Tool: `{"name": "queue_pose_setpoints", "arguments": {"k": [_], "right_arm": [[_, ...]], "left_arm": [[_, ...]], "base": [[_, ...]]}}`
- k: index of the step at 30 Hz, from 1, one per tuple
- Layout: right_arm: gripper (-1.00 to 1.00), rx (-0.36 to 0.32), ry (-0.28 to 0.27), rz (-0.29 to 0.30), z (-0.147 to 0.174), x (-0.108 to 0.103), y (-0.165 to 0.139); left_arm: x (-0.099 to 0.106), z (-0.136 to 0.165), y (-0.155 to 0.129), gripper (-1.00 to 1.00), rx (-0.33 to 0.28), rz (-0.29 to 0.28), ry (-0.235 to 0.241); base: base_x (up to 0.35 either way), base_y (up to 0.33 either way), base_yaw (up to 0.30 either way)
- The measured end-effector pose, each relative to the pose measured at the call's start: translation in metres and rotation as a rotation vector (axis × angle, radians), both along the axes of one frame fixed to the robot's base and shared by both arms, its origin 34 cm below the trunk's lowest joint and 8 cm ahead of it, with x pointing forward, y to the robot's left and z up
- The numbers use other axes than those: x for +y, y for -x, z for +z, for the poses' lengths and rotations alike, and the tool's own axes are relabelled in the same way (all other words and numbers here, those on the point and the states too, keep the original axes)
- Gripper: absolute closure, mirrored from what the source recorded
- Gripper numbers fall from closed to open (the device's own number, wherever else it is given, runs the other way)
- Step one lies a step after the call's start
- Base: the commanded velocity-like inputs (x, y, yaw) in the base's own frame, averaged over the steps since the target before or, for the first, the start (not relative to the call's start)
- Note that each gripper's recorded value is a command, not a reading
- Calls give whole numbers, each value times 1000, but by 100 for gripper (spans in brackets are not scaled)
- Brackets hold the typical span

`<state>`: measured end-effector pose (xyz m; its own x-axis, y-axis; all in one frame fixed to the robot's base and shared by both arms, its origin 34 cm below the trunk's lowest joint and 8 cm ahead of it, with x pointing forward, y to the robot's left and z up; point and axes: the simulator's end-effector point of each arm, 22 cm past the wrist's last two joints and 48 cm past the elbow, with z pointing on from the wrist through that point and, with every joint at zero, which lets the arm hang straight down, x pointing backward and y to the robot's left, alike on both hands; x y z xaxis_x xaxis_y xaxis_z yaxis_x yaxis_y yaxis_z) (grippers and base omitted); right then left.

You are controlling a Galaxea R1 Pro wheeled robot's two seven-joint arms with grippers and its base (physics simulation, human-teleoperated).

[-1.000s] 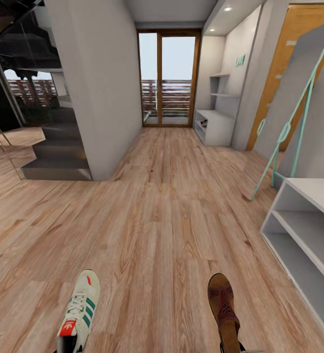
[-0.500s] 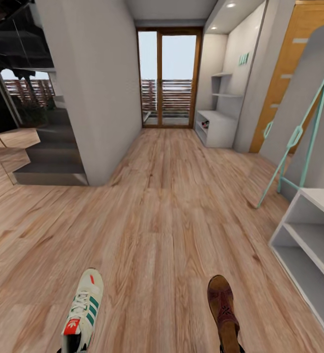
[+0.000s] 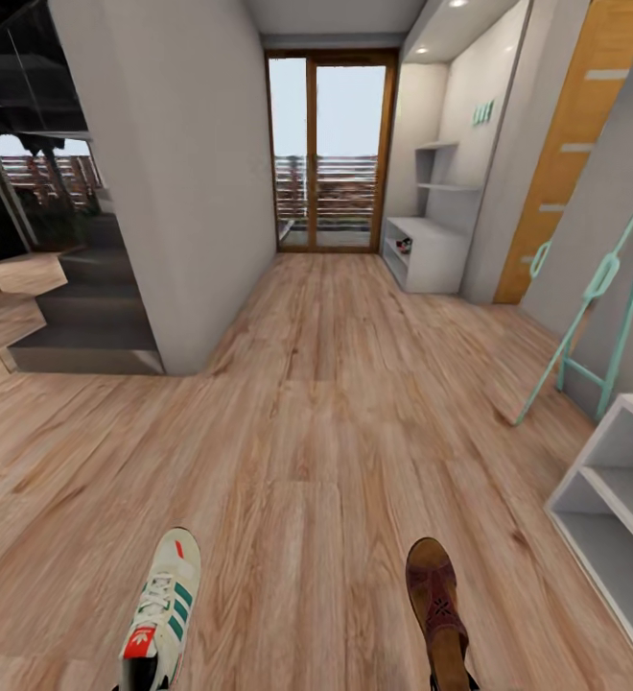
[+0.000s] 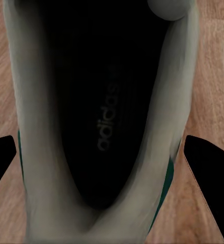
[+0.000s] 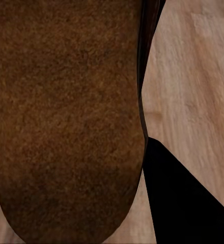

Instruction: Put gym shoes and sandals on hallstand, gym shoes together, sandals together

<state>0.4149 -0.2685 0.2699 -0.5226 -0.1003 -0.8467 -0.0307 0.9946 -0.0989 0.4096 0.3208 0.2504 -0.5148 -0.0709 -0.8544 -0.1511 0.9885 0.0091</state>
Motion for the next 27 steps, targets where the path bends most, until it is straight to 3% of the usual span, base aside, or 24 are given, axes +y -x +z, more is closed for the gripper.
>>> {"name": "queue_pose_setpoints", "arguments": {"k": [27], "right_arm": [[100, 0, 0, 2, 0, 1, 0]], "left_arm": [[0, 0, 1, 100, 1, -1, 0]], "base": [[338, 0, 0]]}}
